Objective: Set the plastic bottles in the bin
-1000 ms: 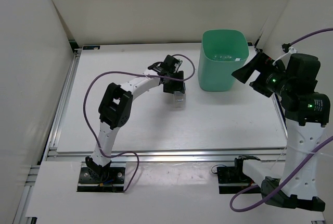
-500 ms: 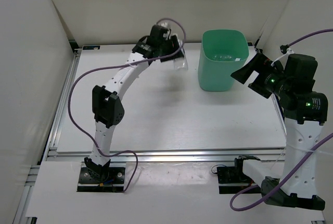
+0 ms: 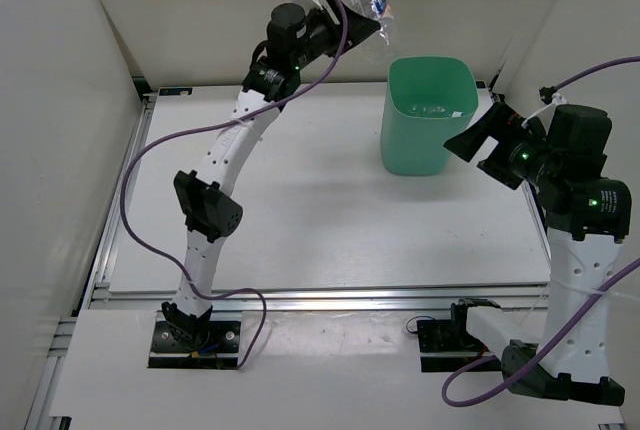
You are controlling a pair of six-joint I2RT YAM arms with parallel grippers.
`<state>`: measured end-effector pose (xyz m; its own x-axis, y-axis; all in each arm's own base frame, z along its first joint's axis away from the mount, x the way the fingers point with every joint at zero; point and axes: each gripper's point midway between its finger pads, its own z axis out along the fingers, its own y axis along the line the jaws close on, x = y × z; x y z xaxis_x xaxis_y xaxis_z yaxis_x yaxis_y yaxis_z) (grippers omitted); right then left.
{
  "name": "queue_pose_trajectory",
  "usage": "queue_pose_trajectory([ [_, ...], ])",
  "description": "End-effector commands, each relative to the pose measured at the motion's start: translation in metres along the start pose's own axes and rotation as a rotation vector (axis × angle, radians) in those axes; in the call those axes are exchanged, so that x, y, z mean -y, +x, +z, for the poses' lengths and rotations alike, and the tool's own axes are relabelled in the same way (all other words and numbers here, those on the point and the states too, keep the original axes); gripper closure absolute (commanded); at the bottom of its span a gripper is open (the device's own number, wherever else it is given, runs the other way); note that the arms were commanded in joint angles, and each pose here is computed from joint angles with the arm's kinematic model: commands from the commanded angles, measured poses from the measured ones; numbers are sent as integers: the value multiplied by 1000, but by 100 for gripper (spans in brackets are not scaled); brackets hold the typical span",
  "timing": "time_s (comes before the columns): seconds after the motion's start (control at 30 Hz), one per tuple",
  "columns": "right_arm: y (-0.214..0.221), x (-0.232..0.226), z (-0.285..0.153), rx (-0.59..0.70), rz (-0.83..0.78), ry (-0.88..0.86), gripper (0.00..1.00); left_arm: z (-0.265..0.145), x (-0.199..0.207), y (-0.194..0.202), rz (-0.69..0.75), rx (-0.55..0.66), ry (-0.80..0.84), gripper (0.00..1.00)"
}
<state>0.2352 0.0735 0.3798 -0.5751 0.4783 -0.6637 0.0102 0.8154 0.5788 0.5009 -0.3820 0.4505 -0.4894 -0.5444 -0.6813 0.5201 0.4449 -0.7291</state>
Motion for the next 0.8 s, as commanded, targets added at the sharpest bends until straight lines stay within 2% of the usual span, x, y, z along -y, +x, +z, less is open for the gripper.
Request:
queue_pose_trajectory([
  [0.0, -9, -8, -8, 50, -29, -26, 0, 13, 37, 2, -66, 23, 183, 60],
  [0.17, -14, -6, -12, 74, -41, -5, 0, 34, 44, 45, -137, -28, 251, 60],
  [0.33, -10, -4, -13, 66, -38, -1, 0, 41, 54, 69, -151, -54, 281, 59],
  [0.47, -6, -2, -12, 59, -35, 3, 0, 43, 56, 88, -150, -93, 282, 41],
  [0.5, -4, 0, -10, 51, -32, 7, 0, 45, 47, 96, -146, -106, 264, 26],
  [0.53, -4, 0, -10, 51, -32, 7, 0, 41, 52, 92, -145, -103, 267, 18],
  [0.57, -3, -1, -11, 47, -32, -1, 0, 40, 50, 93, -131, -105, 262, 4],
  [0.6, -1, 1, -8, 38, -28, 4, 0, 40, 44, 98, -124, -116, 247, 0],
  [0.77, 0, 0, -6, 33, -28, -4, 0, 33, 30, 105, -108, -152, 200, 0],
])
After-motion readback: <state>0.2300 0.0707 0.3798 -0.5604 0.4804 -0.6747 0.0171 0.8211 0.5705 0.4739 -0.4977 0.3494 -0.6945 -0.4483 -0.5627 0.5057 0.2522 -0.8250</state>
